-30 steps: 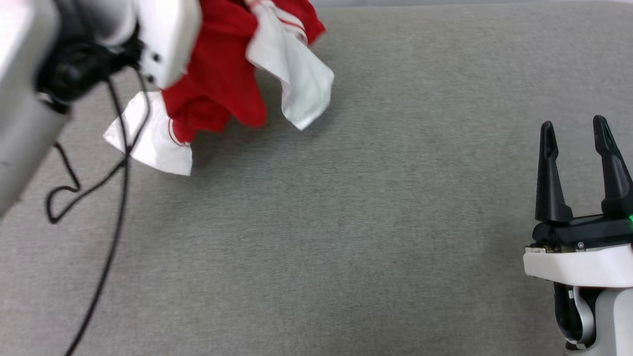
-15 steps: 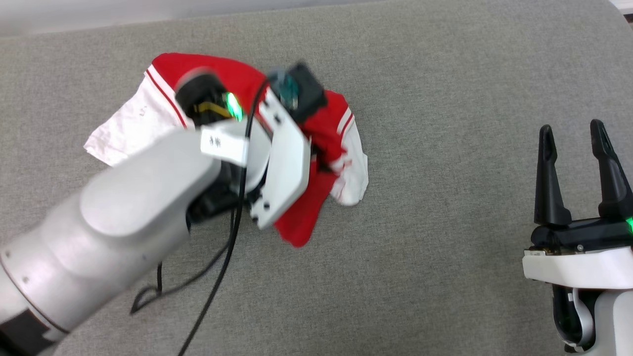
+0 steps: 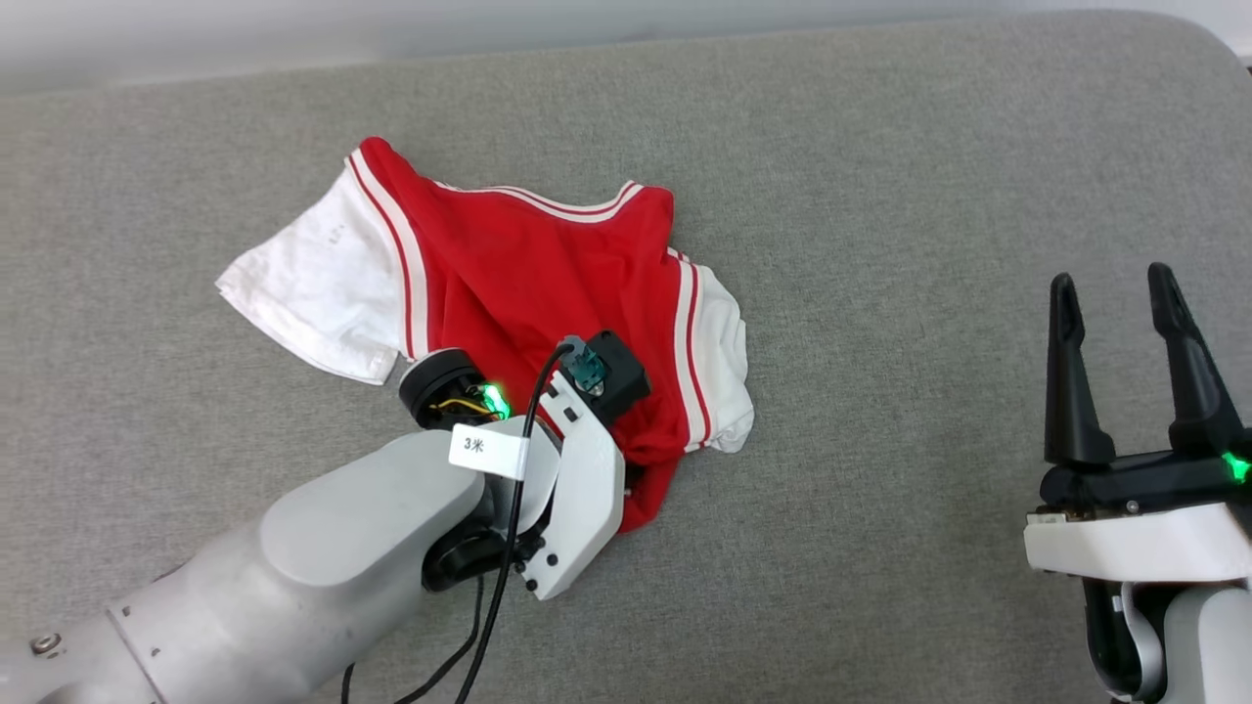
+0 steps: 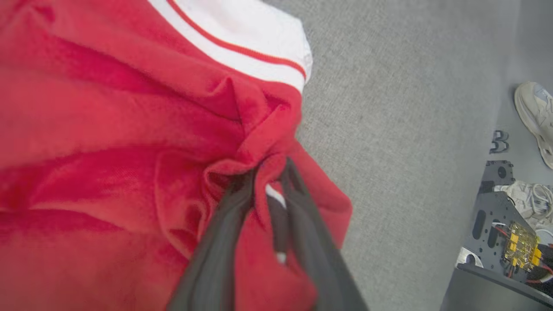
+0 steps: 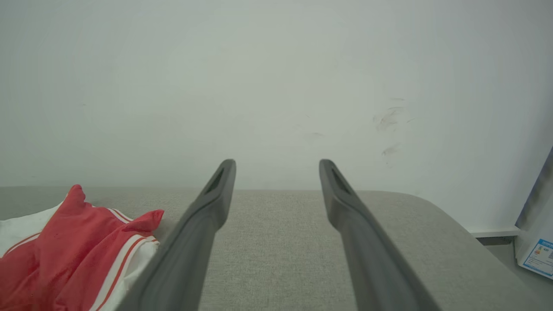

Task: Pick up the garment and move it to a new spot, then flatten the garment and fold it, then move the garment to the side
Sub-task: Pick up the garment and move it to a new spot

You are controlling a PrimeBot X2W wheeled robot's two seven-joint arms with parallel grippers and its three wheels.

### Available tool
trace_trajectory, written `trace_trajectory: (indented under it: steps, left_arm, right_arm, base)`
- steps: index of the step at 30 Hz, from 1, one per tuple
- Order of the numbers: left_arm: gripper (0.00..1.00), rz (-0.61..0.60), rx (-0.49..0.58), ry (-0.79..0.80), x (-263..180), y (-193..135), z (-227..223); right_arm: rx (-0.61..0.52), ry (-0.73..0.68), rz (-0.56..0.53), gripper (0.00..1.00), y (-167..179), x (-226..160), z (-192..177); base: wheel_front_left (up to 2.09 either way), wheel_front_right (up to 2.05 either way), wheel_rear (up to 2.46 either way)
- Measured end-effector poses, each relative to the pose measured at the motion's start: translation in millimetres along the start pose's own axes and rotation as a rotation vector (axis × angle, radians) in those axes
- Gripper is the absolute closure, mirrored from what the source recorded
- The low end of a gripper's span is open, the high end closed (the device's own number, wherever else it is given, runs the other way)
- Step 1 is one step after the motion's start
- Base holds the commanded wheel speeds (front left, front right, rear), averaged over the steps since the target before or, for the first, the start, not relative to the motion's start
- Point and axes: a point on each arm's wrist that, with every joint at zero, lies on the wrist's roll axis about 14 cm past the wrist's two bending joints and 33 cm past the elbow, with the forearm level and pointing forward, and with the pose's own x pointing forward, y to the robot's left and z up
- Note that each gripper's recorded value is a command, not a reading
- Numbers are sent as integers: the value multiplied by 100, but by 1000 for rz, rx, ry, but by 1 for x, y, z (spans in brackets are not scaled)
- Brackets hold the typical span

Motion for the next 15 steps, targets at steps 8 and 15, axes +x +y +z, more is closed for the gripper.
trace_trajectory:
  steps: [8, 15]
  left_arm:
    - [0, 139, 32, -347, -37, 10, 62]
    - [0, 347, -12, -654, -102, 21, 88]
  right_arm:
    - [3, 1, 11, 0, 5, -13, 6]
    - [15, 10, 31, 0, 12, -26, 7]
  base:
    - [0, 0, 0]
    - [0, 0, 0]
